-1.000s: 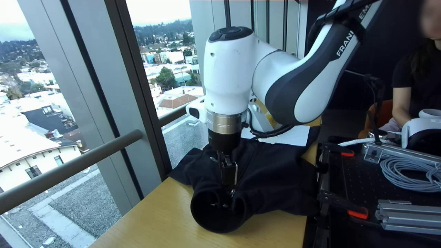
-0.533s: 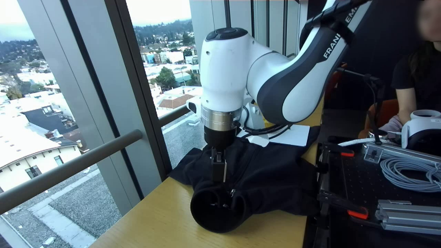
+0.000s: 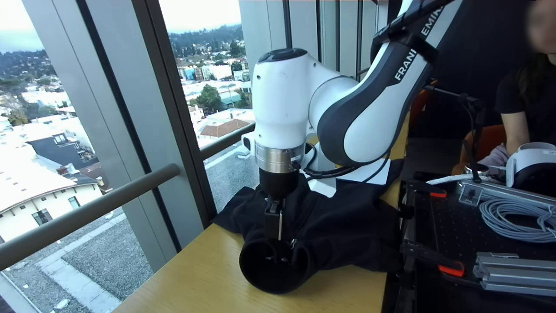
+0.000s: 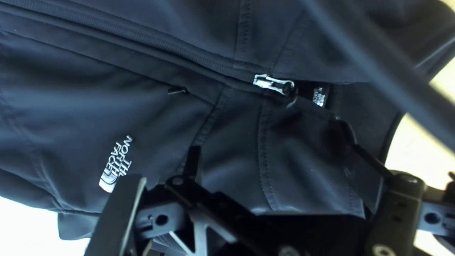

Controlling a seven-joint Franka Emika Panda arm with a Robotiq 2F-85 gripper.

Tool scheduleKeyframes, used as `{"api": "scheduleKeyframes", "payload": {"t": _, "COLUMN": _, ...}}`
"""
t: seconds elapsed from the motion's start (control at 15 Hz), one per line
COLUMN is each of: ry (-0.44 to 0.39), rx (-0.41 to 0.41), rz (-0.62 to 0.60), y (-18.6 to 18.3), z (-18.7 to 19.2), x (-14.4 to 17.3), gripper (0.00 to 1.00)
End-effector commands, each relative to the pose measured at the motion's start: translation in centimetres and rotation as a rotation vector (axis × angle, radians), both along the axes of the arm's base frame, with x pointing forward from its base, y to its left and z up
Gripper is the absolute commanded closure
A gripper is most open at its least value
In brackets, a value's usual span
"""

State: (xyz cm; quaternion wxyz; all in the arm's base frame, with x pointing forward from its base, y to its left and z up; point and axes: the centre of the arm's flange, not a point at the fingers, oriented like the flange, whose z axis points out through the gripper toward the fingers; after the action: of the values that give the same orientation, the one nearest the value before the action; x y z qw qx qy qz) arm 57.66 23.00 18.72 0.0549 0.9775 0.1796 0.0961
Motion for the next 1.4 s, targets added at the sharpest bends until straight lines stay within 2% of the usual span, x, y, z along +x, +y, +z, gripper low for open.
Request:
{"api": "scheduleKeyframes", "payload": {"t": 0.0, "ry": 0.018, "rx": 0.025, "rz": -0.060, "y": 0.0, "z": -1.1, "x": 1.2, "gripper": 0.00}}
{"api": "scheduleKeyframes", "payload": {"t": 0.87, "ry": 0.065, "rx": 0.036, "rz": -0.110, "y": 0.4, "z": -3.6, "x": -0.3, "gripper": 0.00}}
{"api": "scheduleKeyframes", "payload": {"t": 1.0, "ry": 0.069, "rx": 0.036, "rz": -0.111, "y": 0.7, "z": -3.7, "x": -0.4, "gripper": 0.10}}
{"api": "scheduleKeyframes", "payload": {"t": 1.33, "ry": 0.074, "rx": 0.033, "rz": -0.114, "y": 1.1, "z": -4.0, "x": -0.7, "gripper": 0.17}}
